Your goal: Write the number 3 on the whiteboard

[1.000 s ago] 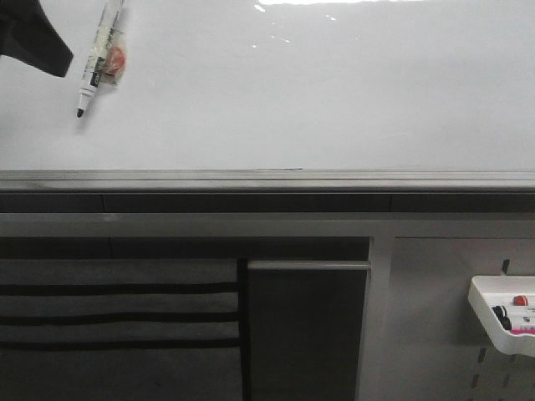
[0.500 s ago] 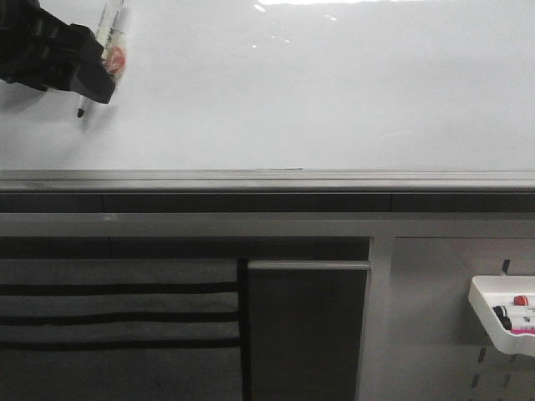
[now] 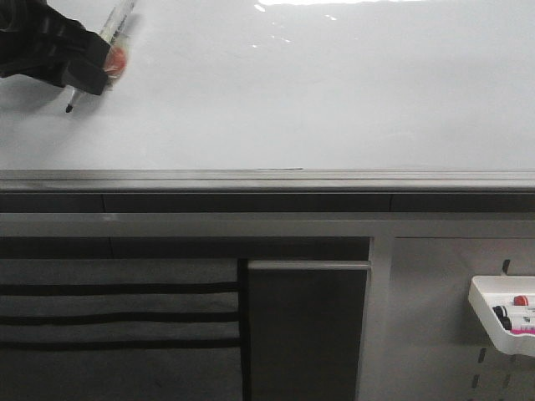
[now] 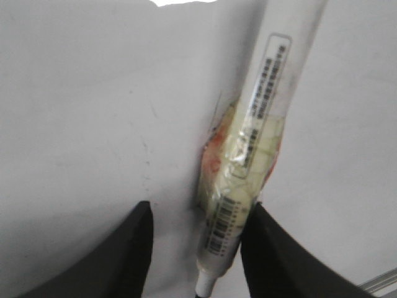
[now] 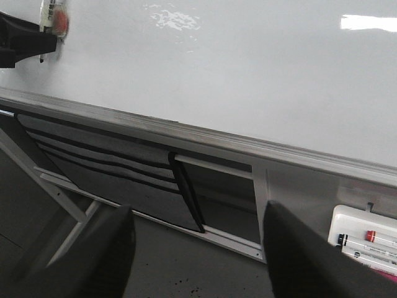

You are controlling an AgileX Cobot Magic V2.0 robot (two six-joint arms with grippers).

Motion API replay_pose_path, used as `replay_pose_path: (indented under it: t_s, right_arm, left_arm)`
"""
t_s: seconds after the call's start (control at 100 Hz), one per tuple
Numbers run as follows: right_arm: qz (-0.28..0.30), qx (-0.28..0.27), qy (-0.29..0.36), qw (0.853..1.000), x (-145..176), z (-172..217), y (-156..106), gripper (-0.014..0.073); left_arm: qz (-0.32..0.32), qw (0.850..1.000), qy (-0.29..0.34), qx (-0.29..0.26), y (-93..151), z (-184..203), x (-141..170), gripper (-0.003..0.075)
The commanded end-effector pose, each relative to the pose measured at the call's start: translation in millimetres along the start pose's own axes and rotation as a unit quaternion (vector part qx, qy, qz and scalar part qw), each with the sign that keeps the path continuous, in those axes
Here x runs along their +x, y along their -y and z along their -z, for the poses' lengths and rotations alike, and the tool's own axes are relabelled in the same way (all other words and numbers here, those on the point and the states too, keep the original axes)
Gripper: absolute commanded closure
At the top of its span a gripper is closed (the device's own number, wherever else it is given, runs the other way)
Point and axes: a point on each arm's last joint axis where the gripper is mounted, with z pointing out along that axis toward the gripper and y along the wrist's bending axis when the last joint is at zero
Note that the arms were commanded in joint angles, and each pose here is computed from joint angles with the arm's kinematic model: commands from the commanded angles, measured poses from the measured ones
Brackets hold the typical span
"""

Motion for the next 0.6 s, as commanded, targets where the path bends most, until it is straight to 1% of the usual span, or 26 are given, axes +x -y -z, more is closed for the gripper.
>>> replay_pose_path:
  t_s: [0.0,0.04,0.21,0.38,0.47,0.59]
  right_arm:
    - [0.000,0.003,0.049,0.999,-16.4,3.3,-0.7,0.0193]
    - [0.000,0.003,0.049,0.999,-16.4,3.3,-0.7,0.0193]
    - [0.000,0.003,0.049,0.999,-16.4,3.3,-0.7,0.0193]
    - [-0.008,-0.001,0.049,0.999,-16.4,3.3,-1.4,0.0193]
    - [-0.024,-0.014,0.046,0.999,-17.8,4.0,-4.0,0.0193]
    - [-0.035,-0.038,0.005,0.999,-23.7,1.6,-9.1,0.0193]
  left_arm:
    - [-0.001,0.998,0.064,-0.010,-1.1,12.4,-23.5,0.0461]
    - [-0.001,0.998,0.064,-0.010,-1.0,12.3,-23.4,0.0484]
    - [-0.001,0.998,0.062,-0.009,-1.0,12.3,-23.2,0.0628]
    - [0.011,0.999,0.050,-0.004,-0.1,14.1,-21.5,0.0734]
    - [0.018,0.999,0.025,0.008,1.9,21.0,-19.6,0.0738]
    - [0.021,0.999,-0.006,0.027,5.0,42.4,-19.2,0.0738]
